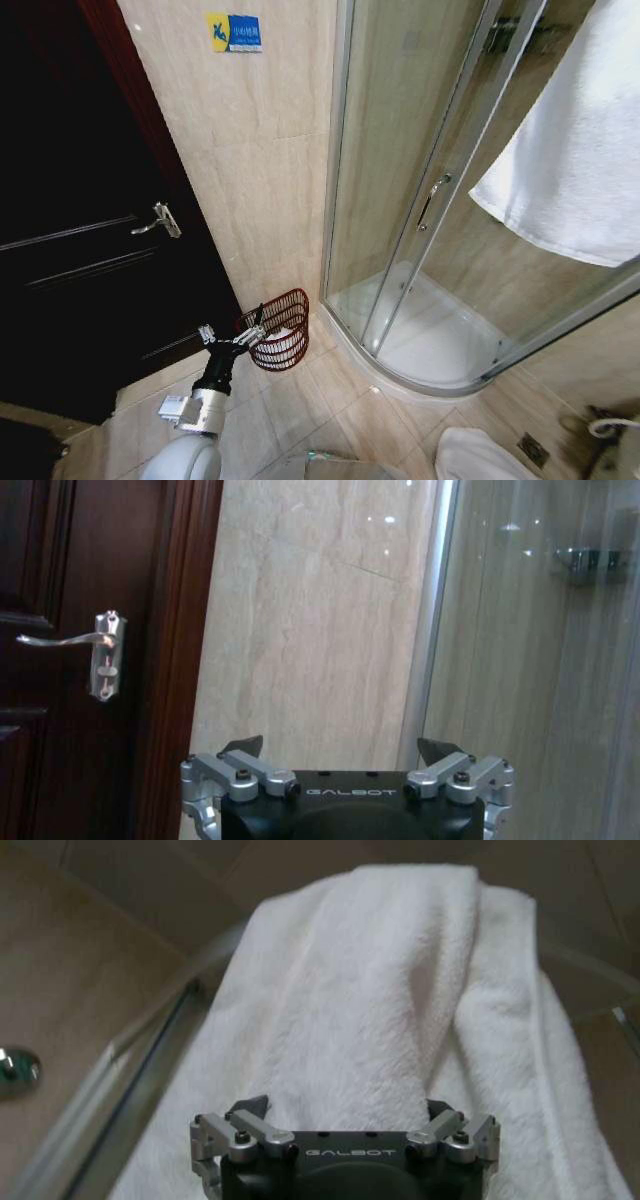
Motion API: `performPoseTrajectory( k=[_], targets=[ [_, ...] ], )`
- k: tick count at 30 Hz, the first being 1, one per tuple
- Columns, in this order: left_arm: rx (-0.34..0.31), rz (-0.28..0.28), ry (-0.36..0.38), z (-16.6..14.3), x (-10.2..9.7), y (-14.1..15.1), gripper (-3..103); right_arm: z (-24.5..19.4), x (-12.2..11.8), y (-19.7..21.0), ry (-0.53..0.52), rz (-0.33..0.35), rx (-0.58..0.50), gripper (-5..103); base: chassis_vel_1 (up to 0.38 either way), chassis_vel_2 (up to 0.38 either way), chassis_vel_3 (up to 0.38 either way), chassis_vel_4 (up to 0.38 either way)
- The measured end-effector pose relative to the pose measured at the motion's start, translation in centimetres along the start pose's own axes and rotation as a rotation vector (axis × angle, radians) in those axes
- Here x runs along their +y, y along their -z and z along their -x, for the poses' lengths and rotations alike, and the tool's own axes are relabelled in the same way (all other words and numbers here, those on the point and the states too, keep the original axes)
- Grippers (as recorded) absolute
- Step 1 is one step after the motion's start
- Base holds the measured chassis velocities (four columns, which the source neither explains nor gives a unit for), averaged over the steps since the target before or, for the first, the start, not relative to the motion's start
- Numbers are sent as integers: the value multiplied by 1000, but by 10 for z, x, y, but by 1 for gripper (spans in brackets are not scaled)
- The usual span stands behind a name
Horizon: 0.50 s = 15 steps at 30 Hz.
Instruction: Discard the used towel into the hamper.
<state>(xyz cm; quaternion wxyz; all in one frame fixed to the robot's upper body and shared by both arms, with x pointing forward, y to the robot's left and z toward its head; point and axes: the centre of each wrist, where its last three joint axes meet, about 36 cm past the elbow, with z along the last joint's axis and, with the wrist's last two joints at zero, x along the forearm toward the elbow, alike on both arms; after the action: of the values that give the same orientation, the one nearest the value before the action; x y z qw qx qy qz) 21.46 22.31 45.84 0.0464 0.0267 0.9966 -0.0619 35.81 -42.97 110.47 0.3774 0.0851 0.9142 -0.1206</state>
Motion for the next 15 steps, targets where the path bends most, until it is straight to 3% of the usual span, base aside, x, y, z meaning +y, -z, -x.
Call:
performPoseTrajectory(
  k=[2, 8, 15],
  targets=[
    [0, 0, 0, 0, 0, 0, 100, 7, 3, -10, -14, -55, 11, 96, 0, 0, 0, 0],
    [0, 0, 0, 0, 0, 0, 100, 17, 8, -19, -36, -105, 32, 96, 0, 0, 0, 0],
    [0, 0, 0, 0, 0, 0, 100, 14, 11, -35, -38, -110, 57, 78, 0, 0, 0, 0]
  ],
)
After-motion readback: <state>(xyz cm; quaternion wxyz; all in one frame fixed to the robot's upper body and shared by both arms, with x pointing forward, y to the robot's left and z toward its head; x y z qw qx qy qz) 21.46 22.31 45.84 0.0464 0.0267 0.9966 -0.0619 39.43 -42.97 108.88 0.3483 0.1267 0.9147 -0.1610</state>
